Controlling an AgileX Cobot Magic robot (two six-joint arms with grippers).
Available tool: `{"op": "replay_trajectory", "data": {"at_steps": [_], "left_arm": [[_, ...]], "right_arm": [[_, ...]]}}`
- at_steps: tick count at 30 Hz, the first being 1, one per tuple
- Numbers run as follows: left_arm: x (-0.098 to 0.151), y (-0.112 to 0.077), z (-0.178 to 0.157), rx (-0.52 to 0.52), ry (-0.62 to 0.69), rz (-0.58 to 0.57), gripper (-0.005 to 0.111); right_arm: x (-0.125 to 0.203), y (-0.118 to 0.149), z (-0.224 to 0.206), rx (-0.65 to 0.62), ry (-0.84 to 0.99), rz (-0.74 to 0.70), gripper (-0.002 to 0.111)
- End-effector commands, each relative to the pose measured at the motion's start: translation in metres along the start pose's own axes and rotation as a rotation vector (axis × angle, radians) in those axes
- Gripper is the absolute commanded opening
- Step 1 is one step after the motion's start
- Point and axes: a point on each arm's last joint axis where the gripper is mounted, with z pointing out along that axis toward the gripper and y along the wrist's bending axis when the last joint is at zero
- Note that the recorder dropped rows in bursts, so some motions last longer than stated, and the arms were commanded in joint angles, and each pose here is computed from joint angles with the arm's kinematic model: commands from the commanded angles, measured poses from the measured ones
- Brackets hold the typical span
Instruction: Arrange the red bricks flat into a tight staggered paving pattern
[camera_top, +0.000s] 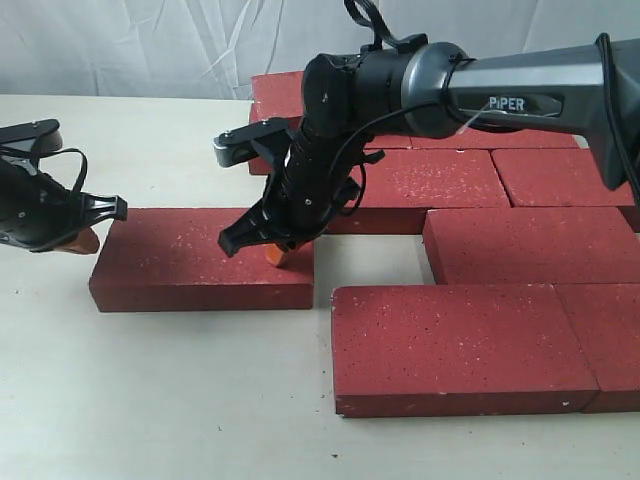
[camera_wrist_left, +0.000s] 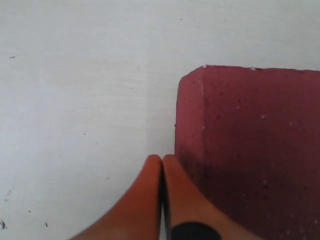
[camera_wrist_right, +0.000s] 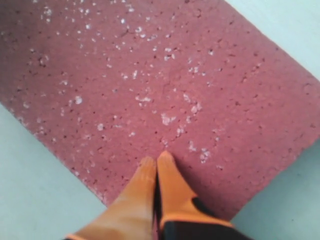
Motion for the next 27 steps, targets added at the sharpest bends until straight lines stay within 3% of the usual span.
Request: {"op": "replay_trajectory", "data": {"at_steps": [1, 20, 27], "left_arm": [[0.001, 0.0, 0.0, 0.008, 0.003, -0.001, 0.0], [0.001, 0.0, 0.0, 0.018, 0.013, -0.013, 0.0], [-0.001, -0.004, 0.001, 0.06, -0.013, -0.008, 0.0]], "right_arm": [[0.002, -0.003, -0.001, 0.013, 0.021, 0.001, -0.001], [0.007, -0.004, -0.01, 0.038, 0.08, -0.013, -0.001], [-0.001, -0.003, -0.037, 0.067, -0.024, -0.035, -0.001]]}}
